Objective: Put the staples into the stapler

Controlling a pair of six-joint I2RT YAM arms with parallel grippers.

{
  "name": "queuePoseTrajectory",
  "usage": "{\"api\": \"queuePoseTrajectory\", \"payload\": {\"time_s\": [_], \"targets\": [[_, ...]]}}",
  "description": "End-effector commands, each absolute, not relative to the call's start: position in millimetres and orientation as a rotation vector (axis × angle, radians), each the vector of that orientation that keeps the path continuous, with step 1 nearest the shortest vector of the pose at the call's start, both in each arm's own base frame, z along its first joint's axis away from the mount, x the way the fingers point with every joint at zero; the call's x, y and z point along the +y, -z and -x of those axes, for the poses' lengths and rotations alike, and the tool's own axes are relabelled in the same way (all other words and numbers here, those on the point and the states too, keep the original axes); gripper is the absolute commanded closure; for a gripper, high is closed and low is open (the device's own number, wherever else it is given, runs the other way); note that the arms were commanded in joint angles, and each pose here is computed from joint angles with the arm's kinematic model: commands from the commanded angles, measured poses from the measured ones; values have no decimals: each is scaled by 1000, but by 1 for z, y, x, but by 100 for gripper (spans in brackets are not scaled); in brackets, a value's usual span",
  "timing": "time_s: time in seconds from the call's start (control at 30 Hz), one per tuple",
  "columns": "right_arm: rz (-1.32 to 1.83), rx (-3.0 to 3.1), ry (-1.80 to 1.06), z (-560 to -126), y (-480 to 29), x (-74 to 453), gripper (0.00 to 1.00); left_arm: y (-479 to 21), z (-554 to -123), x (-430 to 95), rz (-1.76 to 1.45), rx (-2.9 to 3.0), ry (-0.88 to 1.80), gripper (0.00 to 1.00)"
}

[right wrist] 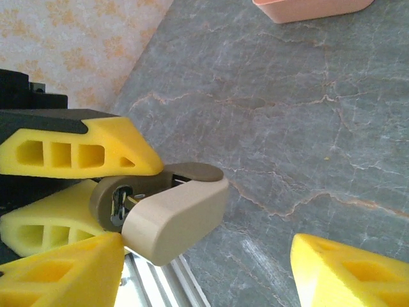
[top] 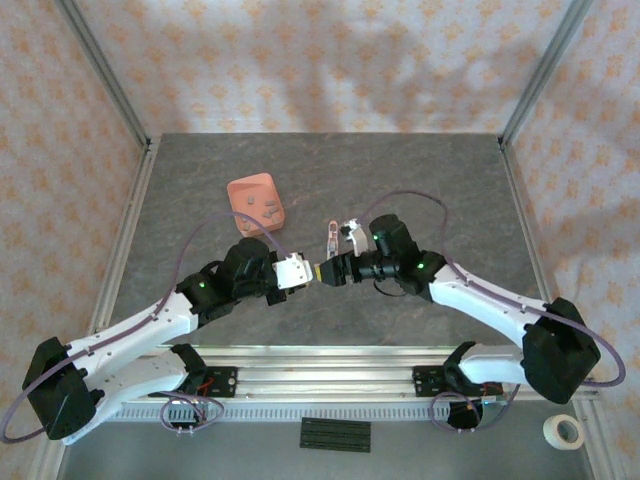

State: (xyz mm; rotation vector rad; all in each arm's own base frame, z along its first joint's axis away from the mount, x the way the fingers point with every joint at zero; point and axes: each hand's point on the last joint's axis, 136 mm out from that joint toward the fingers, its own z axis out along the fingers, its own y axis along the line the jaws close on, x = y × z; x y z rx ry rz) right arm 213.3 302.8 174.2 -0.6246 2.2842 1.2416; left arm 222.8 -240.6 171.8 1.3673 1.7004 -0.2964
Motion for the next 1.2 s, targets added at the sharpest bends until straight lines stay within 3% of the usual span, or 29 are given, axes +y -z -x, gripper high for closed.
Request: {"api": "queuePoseTrajectory", "payload": {"time_s": [0.0,0.7,1.17], "targets": [[631,2265,-1273,-215,-186,310,31,-189,-227,-246,-1344,1666,299,94],[216,2442,-1193,-251,-132,285,37,-197,-219,-256,-1363,1635,367,94],[60,2319,-1378,-261,-151,272,33,-217,-240,-251,-1091,1603,360,95]]}}
